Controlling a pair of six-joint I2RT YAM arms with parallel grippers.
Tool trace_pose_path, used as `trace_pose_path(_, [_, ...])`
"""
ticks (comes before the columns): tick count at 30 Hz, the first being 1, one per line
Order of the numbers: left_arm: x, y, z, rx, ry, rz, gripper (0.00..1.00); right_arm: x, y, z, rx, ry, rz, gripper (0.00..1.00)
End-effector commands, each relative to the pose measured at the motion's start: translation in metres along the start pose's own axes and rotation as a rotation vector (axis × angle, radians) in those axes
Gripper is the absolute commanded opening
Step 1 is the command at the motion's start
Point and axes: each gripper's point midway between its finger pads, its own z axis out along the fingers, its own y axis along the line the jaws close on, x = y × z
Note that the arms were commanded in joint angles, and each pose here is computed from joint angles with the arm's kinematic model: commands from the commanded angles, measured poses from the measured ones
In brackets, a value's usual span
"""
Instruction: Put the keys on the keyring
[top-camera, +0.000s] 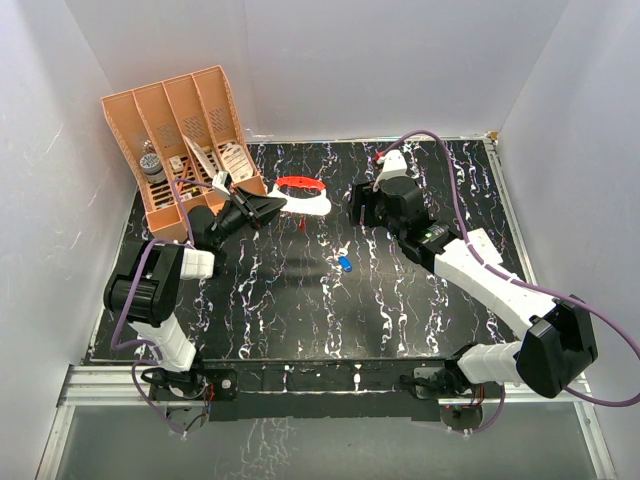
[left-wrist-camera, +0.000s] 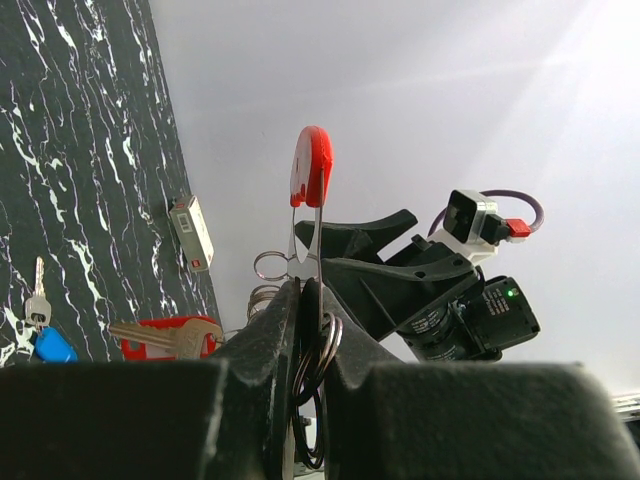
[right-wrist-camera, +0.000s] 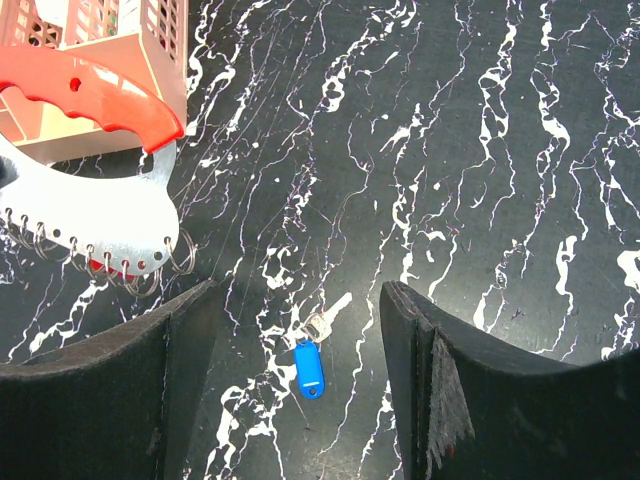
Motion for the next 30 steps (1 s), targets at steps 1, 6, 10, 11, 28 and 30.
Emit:
trace_pose_path(1, [-0.0008,-0.0311,-0.0028,0.114,-0.005,0.087,0.0,-0.02,0.0032,-0.005,-0.02,-0.077,0.02,0.63])
trace_pose_path(6, [-0.0021,-0.0308,-0.0032,0.113,-0.012,0.081,0.0,-0.0175,0.0045,-0.0035,-0.026,-0.07,0.02,0.63])
trace_pose_path(10, [-0.0029,-0.0312,-0.0032,0.113,-0.017,0.079,0.0,-0.0176,0.0058,-0.0029,-0.033,-0.068,0.019,0.63])
trace_pose_path(11, [-0.003,-0.0314,-0.003,0.113,-0.018,0.078,0.0,-0.018,0.006,-0.003,-0.033,-0.069,0.019,0.63])
trace_pose_path(28, [-0.005,-0.0332,-0.0028,0.116,-0.028,0.077,0.0,-0.0143,0.0067,-0.0045,-0.042,-0.059,0.017,0.63])
trace_pose_path(30, [-0.0048,-0.0336,-0.0025,0.117,-0.027,0.078,0.0,-0.0139,0.0064,-0.0049,-0.041,-0.06,0.018,0.63])
